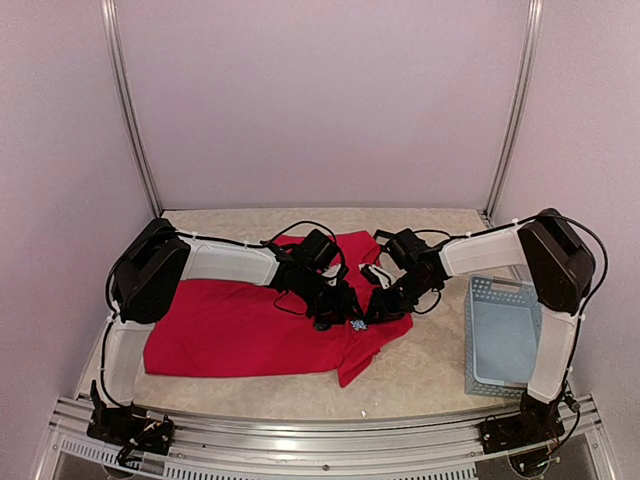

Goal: Remove the brooch from the garment
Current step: Pick up the flattened clothing from the center of the board.

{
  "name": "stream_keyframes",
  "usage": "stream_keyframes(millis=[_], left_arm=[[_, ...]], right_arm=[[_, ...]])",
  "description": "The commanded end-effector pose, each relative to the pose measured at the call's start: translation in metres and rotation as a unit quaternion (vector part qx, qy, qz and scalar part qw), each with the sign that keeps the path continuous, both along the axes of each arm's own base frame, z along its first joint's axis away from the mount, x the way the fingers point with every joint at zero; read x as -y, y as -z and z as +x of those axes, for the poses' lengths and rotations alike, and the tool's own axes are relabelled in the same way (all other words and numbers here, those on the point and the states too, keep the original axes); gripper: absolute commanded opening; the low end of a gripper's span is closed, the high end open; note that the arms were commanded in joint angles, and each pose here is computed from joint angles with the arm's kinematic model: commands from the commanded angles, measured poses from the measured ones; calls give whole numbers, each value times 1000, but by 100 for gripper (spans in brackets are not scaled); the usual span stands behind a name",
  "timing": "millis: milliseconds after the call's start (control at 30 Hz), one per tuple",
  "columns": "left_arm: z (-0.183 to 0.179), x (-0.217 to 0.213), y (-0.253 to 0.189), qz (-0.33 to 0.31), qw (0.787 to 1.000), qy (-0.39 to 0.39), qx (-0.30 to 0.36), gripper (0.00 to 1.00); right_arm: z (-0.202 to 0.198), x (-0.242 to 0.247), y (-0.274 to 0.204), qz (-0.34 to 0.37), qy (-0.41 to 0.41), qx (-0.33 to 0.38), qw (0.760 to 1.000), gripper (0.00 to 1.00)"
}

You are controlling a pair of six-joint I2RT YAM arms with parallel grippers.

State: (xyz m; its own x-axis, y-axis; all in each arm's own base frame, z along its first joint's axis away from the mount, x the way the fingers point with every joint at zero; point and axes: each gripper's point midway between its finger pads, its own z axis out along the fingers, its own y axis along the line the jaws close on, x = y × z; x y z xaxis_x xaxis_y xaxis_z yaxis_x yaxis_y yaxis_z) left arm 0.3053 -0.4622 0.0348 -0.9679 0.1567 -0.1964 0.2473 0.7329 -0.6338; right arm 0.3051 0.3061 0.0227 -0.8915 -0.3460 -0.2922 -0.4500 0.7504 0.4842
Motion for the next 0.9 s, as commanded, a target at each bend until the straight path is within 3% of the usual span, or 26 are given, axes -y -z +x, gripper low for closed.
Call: stream_keyframes(millis=[0, 133, 633, 867], left_arm=[[-9, -3, 22, 8, 999, 7, -30, 52], [-11, -2, 21, 3, 999, 10, -36, 46], [-4, -16, 24, 11, 999, -17, -39, 1], [1, -14, 5, -17, 1000, -13, -12, 0]], right_arm=[[-11, 1, 22, -13, 1, -34, 999, 16], [-11, 2, 23, -14, 2, -33, 999, 16], [0, 10, -1, -23, 19, 15, 999, 19], [11, 15, -28, -31, 18, 66, 997, 34]])
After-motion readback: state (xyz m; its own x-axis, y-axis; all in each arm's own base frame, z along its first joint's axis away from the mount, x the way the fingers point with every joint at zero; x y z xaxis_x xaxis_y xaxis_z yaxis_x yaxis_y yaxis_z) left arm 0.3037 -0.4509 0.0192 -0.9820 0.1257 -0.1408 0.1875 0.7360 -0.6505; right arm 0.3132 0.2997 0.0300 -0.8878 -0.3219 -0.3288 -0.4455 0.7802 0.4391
